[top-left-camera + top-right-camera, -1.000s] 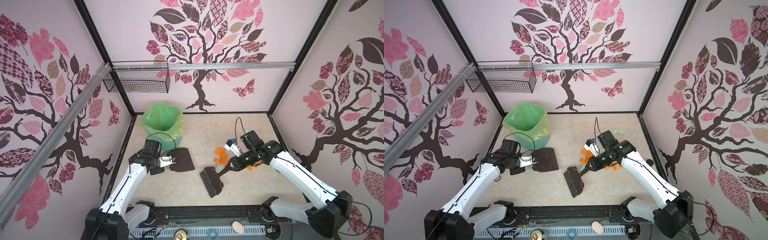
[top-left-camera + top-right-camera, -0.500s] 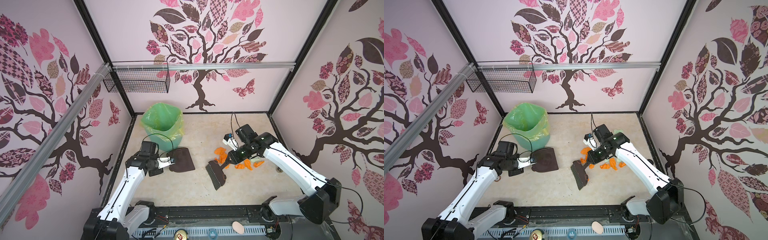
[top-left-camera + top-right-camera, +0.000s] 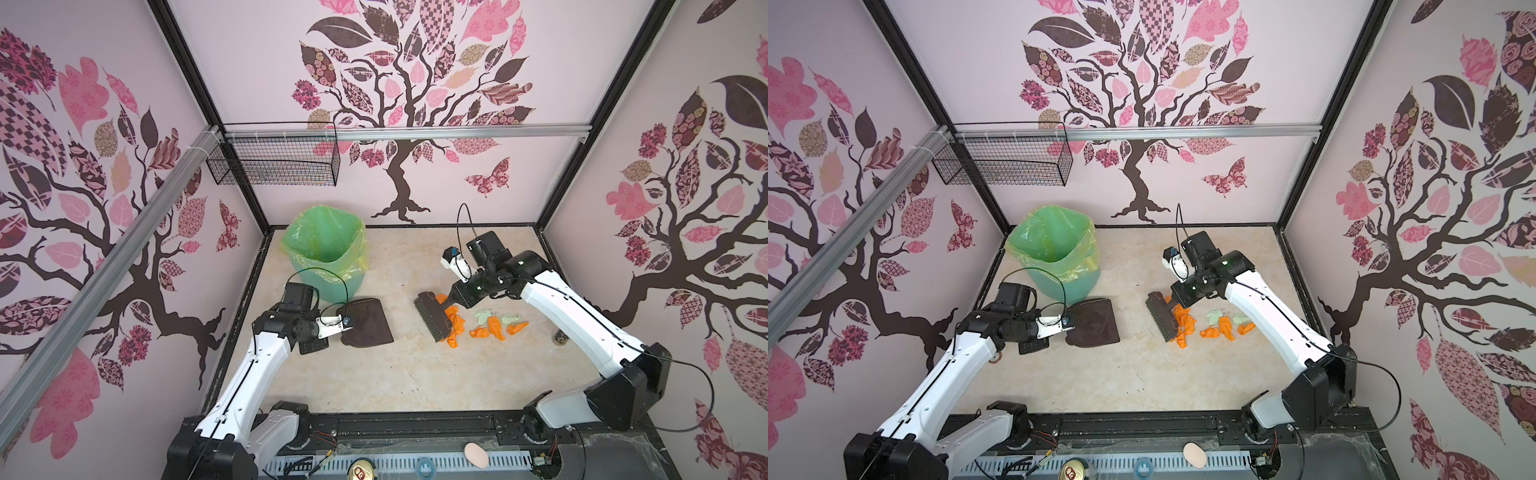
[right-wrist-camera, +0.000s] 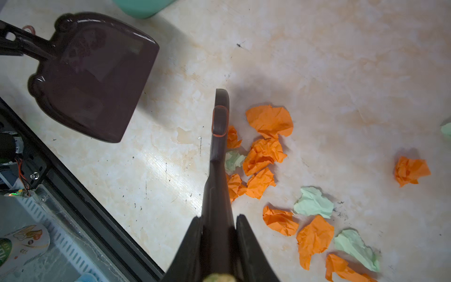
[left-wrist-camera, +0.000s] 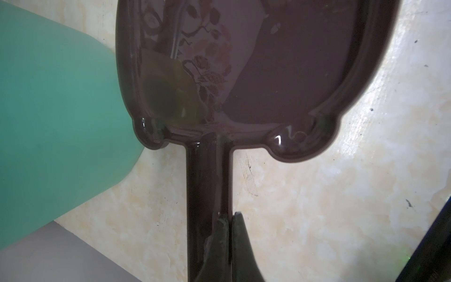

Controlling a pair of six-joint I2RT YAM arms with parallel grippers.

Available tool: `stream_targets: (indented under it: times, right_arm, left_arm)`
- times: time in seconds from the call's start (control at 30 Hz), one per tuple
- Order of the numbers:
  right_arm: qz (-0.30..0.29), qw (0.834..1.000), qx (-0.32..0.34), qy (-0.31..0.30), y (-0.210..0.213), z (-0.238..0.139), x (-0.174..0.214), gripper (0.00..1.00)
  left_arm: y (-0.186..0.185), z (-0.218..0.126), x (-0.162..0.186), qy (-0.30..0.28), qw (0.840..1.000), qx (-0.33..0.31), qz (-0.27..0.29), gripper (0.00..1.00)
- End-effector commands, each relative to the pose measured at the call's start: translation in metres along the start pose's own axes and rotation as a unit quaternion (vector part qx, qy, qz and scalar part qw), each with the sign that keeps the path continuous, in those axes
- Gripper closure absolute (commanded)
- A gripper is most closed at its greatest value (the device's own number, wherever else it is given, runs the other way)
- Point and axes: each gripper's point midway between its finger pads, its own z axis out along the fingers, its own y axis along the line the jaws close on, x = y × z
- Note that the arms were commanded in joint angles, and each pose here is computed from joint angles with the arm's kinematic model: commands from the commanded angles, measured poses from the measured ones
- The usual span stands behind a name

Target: Sweep away the paper scraps from the table

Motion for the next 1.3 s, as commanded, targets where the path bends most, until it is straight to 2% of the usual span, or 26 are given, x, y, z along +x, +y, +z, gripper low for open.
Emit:
stream_targets:
  times: [0.0, 0.1, 0.2, 0.27, 0.33, 0.43, 0.67, 0.87, 1.0, 1.13, 1.27]
  right_arm:
    - [-0.013, 0.997, -0.033, -0.062, 0.019, -0.034, -0.03, 1.0]
    - [0.004, 0.993, -0.026, -0.113, 0.02, -0.069, -0.049, 1.0]
    - [0.043, 0.986, 0.061, -0.149, -0.007, -0.098, -0.062, 1.0]
    - [0.073, 0.975, 0.16, -0.134, -0.041, -0.107, -0.059, 1.0]
    - [0.09, 0.957, 0.26, -0.094, -0.076, -0.107, -0.048, 1.0]
    - [0.088, 0.937, 0.339, -0.008, -0.106, -0.089, -0.029, 1.0]
    - [0.091, 0.925, 0.361, 0.069, -0.124, -0.04, -0.022, 1.0]
    - [0.072, 0.924, 0.358, 0.114, -0.124, -0.008, -0.012, 1.0]
    - [0.062, 0.93, 0.34, 0.12, -0.111, 0.006, -0.007, 1.0]
    - [0.064, 0.926, 0.353, 0.115, -0.107, 0.003, -0.003, 1.0]
    - [0.069, 0.919, 0.385, 0.048, -0.112, -0.034, -0.025, 1.0]
  left_arm:
    - [-0.005, -0.002, -0.01, -0.005, 1.0, 0.0, 0.008, 1.0]
    - [-0.008, 0.003, -0.021, -0.01, 1.0, 0.007, 0.017, 1.0]
    - [-0.008, 0.01, -0.031, -0.01, 1.0, 0.017, 0.018, 1.0]
    - [-0.01, 0.017, -0.037, -0.008, 1.0, 0.022, 0.02, 1.0]
    - [-0.009, 0.022, -0.045, -0.006, 0.999, 0.016, 0.028, 1.0]
    - [-0.005, 0.035, -0.054, 0.008, 0.999, -0.003, 0.042, 1.0]
    - [0.016, 0.053, -0.077, 0.016, 0.998, -0.051, 0.036, 1.0]
    - [0.02, 0.07, -0.088, 0.023, 0.996, -0.073, 0.043, 1.0]
    - [0.015, 0.079, -0.095, 0.023, 0.996, -0.075, 0.052, 1.0]
    - [0.006, 0.086, -0.1, 0.022, 0.996, -0.064, 0.061, 1.0]
    - [0.002, 0.09, -0.101, 0.022, 0.996, -0.056, 0.065, 1.0]
